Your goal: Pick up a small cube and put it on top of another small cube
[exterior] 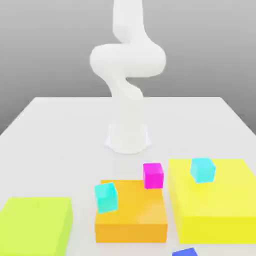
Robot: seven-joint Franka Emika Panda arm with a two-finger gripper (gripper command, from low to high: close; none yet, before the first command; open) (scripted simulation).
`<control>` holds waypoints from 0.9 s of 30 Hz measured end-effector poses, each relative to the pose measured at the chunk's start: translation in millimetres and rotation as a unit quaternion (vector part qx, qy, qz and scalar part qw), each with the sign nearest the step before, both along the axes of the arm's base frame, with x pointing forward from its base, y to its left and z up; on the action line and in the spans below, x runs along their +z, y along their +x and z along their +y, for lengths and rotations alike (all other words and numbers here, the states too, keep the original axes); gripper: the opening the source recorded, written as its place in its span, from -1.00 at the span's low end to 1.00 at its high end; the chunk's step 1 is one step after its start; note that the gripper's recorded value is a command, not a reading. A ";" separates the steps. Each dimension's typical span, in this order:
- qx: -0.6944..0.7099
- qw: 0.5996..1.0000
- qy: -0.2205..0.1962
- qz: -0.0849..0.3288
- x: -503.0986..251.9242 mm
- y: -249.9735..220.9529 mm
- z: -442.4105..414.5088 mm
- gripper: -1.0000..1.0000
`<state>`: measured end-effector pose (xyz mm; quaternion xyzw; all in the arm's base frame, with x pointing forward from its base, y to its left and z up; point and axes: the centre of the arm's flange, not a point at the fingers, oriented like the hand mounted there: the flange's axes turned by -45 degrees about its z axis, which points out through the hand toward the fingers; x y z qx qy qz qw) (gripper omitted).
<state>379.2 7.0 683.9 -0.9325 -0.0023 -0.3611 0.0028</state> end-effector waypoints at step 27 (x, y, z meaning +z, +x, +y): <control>0.103 0.941 -0.043 0.320 -427.2 167.1 105.6 0.00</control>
